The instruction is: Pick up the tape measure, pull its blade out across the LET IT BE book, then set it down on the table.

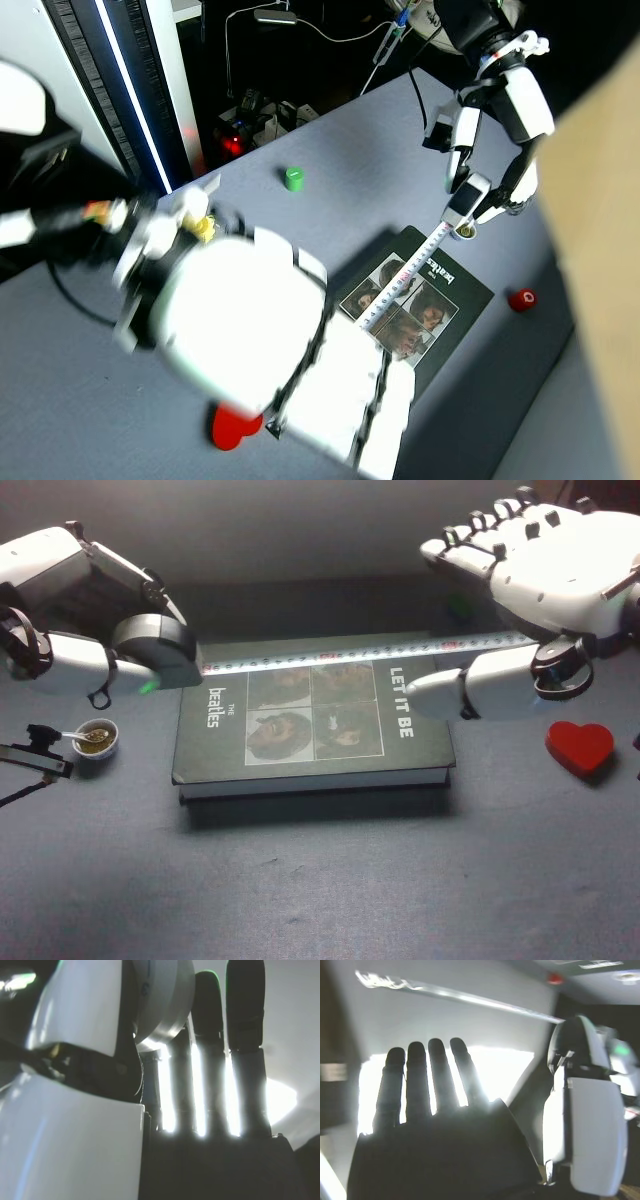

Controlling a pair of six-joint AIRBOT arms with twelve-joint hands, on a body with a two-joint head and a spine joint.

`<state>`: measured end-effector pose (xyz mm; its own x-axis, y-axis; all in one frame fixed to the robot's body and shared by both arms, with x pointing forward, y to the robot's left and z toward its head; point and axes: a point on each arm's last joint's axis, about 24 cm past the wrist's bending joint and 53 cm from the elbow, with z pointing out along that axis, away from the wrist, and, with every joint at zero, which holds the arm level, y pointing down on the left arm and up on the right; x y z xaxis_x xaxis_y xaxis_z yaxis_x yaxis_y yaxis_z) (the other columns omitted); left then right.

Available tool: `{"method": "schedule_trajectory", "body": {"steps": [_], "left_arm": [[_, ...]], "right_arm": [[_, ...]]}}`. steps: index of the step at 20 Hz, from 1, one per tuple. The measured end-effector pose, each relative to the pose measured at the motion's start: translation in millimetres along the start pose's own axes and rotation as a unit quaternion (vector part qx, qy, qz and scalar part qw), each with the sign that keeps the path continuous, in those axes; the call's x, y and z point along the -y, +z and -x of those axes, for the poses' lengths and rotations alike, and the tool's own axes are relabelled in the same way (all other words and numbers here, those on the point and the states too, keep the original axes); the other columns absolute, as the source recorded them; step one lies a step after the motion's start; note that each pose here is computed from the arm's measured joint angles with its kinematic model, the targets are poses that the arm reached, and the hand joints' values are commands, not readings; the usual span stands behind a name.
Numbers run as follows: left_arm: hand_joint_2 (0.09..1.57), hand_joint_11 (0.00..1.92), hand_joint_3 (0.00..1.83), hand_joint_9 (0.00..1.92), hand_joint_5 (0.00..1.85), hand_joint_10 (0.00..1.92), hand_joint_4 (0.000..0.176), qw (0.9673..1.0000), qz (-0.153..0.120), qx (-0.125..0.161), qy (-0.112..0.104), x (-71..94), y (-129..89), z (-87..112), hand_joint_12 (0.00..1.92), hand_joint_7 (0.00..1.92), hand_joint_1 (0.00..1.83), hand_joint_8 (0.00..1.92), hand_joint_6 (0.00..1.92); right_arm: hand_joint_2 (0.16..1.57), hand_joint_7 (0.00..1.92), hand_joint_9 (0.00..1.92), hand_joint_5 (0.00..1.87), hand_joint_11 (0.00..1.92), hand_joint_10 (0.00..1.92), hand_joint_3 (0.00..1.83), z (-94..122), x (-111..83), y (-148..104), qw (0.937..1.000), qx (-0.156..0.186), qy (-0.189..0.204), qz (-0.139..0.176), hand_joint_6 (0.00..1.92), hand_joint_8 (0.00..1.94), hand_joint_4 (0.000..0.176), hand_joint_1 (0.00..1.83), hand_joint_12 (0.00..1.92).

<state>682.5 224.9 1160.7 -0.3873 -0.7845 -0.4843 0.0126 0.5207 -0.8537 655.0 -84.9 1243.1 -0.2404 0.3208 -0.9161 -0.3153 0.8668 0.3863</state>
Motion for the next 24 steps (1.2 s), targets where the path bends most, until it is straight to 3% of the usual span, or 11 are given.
{"method": "schedule_trajectory", "body": {"steps": [2,5,9,12,15,17,18,20,22,24], "left_arm": [[1.10,0.97,0.00,0.93,1.00,1.26,0.000,0.9999,0.007,0.004,0.009,-8.4,0,6.7,0.88,1.03,1.38,0.89,0.72],[1.09,0.97,0.00,0.93,1.01,1.26,0.000,0.9997,0.017,0.004,0.019,-21.5,3,11.8,0.88,1.03,1.38,0.89,0.72],[1.09,0.97,0.00,0.94,1.01,1.26,0.000,0.9988,0.033,0.002,0.036,-42.0,4,18.8,0.88,1.04,1.38,0.88,0.72],[1.09,0.97,0.00,0.94,1.04,1.25,0.000,0.9981,0.039,0.011,0.045,-52.2,2,28.9,0.89,1.04,1.38,0.86,0.69],[1.09,0.97,0.00,0.94,1.04,1.25,0.000,0.9976,0.041,0.024,0.051,-58.8,3,40.5,0.88,1.04,1.38,0.86,0.69],[1.09,0.97,0.00,0.94,1.04,1.25,0.000,0.9973,0.040,0.028,0.054,-60.4,3,45.3,0.88,1.04,1.38,0.86,0.68],[1.09,0.97,0.00,0.94,1.04,1.25,0.000,0.9969,0.039,0.028,0.062,-63.0,4,47.5,0.88,1.04,1.39,0.86,0.68],[1.09,0.97,0.00,0.94,1.04,1.25,0.000,0.9967,0.044,0.029,0.062,-68.5,5,50.0,0.88,1.04,1.38,0.86,0.68],[1.09,0.98,0.00,0.94,1.04,1.25,0.000,0.9964,0.046,0.027,0.067,-72.5,6,48.3,0.89,1.04,1.38,0.86,0.68],[1.09,0.98,0.00,0.94,1.04,1.25,0.000,0.9958,0.057,0.014,0.071,-86.4,5,41.2,0.89,1.04,1.38,0.86,0.68]], "right_arm": [[0.98,0.00,0.00,0.00,0.00,0.00,0.00,10,-5.8,-4,0.9999,0.010,0.001,0.009,0.00,0.00,0.003,0.00,0.00],[0.98,0.00,0.00,0.00,0.00,0.00,0.00,29,2.1,-12,0.9995,0.031,-0.002,-0.004,0.00,0.00,0.003,0.00,0.00],[0.99,0.00,0.00,0.00,0.01,0.00,0.00,49,-5.3,-35,0.9981,0.057,-0.023,-0.005,0.00,0.00,0.003,0.00,0.00],[0.99,0.00,0.00,0.00,0.02,0.00,0.00,47,-12.9,-41,0.9980,0.054,-0.032,-0.002,0.00,0.00,0.002,0.00,0.01],[0.98,0.00,0.00,0.00,0.07,0.00,0.00,45,-14.0,-40,0.9990,0.044,-0.005,-0.006,0.00,0.00,0.000,0.01,0.03],[0.99,0.00,0.00,0.00,0.07,0.00,0.00,49,-12.2,-41,0.9987,0.050,-0.009,-0.012,0.00,0.00,0.000,0.01,0.04],[0.99,0.00,0.00,0.00,0.07,0.00,0.00,40,-8.3,-40,0.9991,0.039,-0.005,-0.016,0.00,0.00,0.000,0.00,0.05],[0.99,0.00,0.00,0.00,0.07,0.00,0.00,29,-5.9,-39,0.9994,0.020,0.022,-0.017,0.00,0.00,0.000,0.00,0.05],[0.99,0.00,0.00,0.00,0.06,0.00,0.00,34,-12.3,-39,0.9994,0.030,0.015,-0.005,0.00,0.00,0.000,0.00,0.05],[0.99,0.00,0.00,0.00,0.06,0.00,0.00,26,-20.3,-36,0.9995,0.019,0.024,0.004,0.00,0.00,0.000,0.00,0.05]]}}
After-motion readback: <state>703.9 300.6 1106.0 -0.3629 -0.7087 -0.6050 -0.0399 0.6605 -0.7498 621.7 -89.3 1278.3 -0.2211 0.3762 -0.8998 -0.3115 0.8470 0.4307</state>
